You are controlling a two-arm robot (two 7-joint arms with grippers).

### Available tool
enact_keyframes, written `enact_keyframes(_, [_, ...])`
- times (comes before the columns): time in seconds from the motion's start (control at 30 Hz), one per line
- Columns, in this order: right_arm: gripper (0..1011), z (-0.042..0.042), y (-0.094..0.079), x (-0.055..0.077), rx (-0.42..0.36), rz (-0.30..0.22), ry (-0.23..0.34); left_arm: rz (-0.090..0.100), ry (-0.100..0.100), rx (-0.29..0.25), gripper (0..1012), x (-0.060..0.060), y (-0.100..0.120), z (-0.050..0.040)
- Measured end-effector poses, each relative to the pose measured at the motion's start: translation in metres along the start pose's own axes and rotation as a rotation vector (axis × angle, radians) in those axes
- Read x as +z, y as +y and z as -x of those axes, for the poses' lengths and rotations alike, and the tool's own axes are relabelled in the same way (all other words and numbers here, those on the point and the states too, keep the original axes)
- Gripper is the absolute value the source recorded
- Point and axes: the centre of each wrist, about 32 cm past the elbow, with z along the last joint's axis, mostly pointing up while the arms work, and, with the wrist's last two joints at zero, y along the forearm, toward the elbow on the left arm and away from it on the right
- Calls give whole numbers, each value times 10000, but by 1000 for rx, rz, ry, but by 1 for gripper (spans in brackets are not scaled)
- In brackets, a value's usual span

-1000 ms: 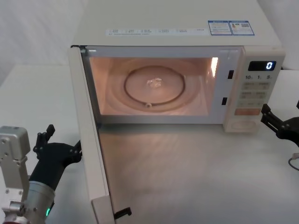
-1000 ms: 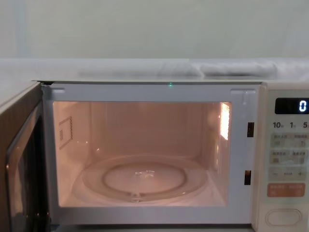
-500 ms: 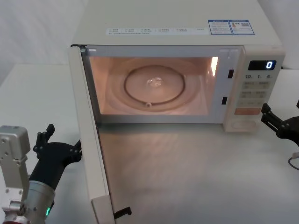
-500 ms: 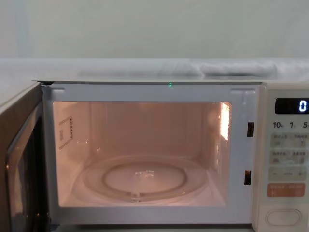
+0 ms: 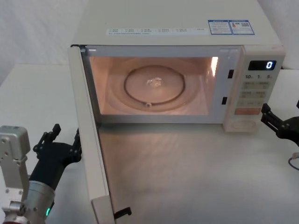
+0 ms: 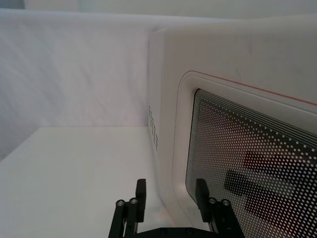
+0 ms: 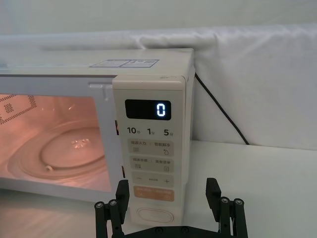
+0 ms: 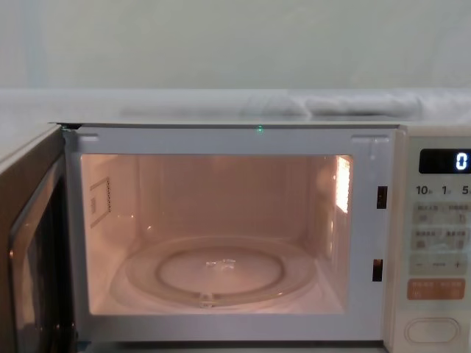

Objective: Press the button to open the microwave door with one hand; close the microwave door with the other hand.

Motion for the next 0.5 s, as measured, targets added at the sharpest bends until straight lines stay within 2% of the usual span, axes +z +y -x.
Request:
enact_keyframes(0.07, [1002, 0, 0, 0, 0, 0, 0, 0, 0, 0, 635, 0, 0, 0])
enact_keyframes(0.13, [1002, 0, 0, 0, 0, 0, 0, 0, 0, 0, 533, 0, 0, 0])
enact_keyframes(0.27, [1002, 0, 0, 0, 0, 0, 0, 0, 0, 0, 429, 0, 0, 0])
enact_keyframes(0.3, [1002, 0, 0, 0, 0, 0, 0, 0, 0, 0, 363, 0, 0, 0])
enact_keyframes(0.37, [1002, 0, 0, 0, 0, 0, 0, 0, 0, 0, 325, 0, 0, 0])
enact_keyframes(0.4, [1002, 0, 0, 0, 0, 0, 0, 0, 0, 0, 266, 0, 0, 0])
enact_keyframes(0.5, [1002, 0, 0, 0, 0, 0, 0, 0, 0, 0, 181, 0, 0, 0])
